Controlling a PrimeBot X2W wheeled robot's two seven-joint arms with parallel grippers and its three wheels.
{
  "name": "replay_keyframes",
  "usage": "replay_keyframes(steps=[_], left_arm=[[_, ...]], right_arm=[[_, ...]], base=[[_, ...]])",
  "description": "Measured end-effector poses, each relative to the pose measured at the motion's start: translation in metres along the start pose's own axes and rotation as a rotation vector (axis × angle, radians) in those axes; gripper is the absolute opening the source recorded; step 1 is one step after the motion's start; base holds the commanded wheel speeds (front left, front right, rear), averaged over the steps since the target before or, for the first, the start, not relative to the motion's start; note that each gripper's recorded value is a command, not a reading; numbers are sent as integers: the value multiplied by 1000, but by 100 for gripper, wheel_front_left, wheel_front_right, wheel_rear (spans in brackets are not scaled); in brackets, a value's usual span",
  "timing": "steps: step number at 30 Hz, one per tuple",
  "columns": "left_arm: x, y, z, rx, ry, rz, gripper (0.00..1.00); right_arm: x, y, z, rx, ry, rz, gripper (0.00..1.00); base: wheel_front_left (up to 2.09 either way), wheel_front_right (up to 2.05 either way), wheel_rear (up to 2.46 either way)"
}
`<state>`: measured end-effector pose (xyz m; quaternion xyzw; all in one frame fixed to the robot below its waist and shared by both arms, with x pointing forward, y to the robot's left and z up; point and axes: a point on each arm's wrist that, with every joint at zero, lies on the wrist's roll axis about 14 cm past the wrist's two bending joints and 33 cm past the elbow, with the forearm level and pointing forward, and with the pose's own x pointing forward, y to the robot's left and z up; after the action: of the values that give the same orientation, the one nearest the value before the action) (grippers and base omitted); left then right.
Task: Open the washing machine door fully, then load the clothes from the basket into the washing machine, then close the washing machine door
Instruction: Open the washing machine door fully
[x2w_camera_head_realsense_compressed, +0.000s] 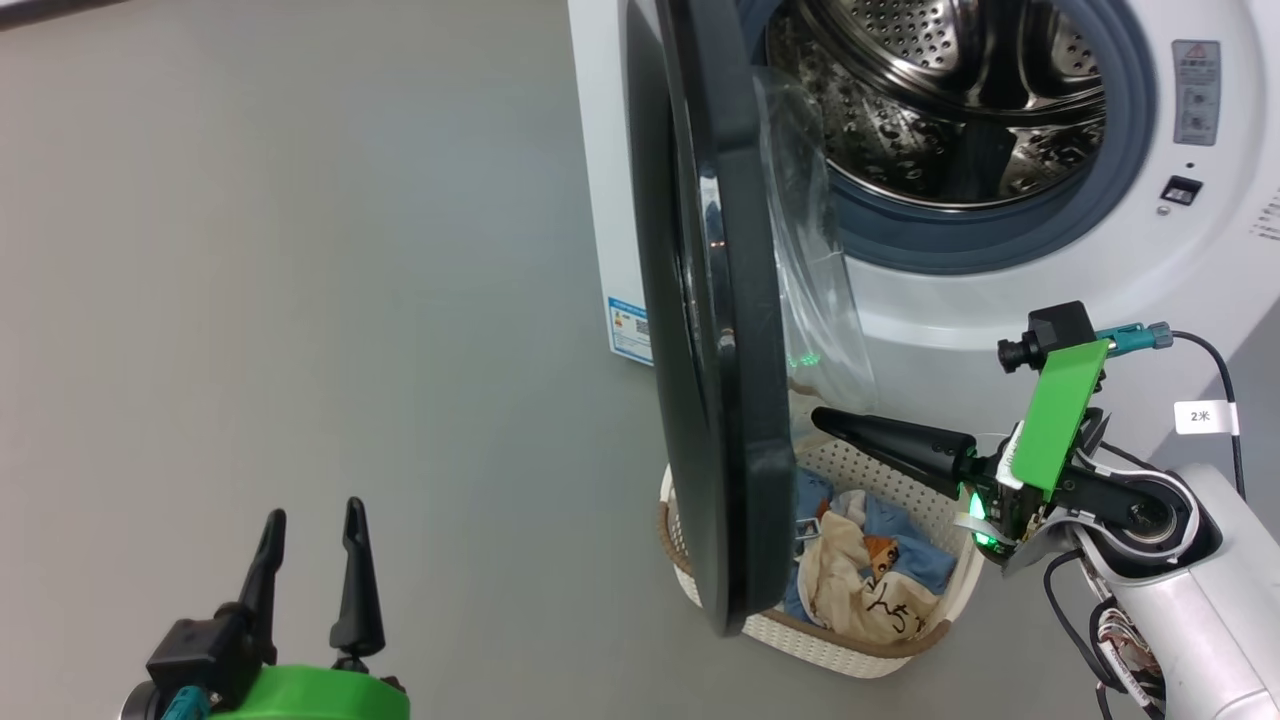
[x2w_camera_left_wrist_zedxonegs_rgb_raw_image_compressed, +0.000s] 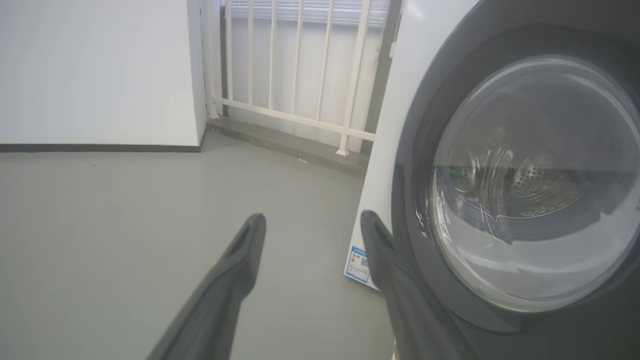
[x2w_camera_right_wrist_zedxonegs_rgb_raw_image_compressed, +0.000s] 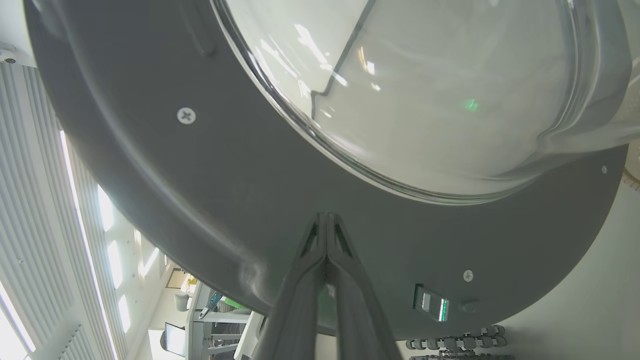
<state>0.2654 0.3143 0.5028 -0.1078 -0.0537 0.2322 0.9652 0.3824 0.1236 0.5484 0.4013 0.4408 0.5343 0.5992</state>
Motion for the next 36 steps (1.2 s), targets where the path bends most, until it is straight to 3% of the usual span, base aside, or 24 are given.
replay_keyframes(steps=[1,2,3,15,36], left_arm=[[0,0,0,0,0,0,100],[1,-2,-1,2,2,-6,100],[2,-4,-1,2,3,-13,100],[27,-51,-7,14,11,-159,100],[53,-135,-17,-6,20,-378,100]], right_arm=[[0,0,0,0,0,0,50],[-2,2,0,-8,-9,2,90],[-4,4,0,-14,-14,5,100],[-57,10,22,-179,-242,-76,100],[-194,9,43,-527,-839,-340,100]], base=[[0,0,0],[0,0,0],[0,0,0],[0,0,0],[0,0,0]])
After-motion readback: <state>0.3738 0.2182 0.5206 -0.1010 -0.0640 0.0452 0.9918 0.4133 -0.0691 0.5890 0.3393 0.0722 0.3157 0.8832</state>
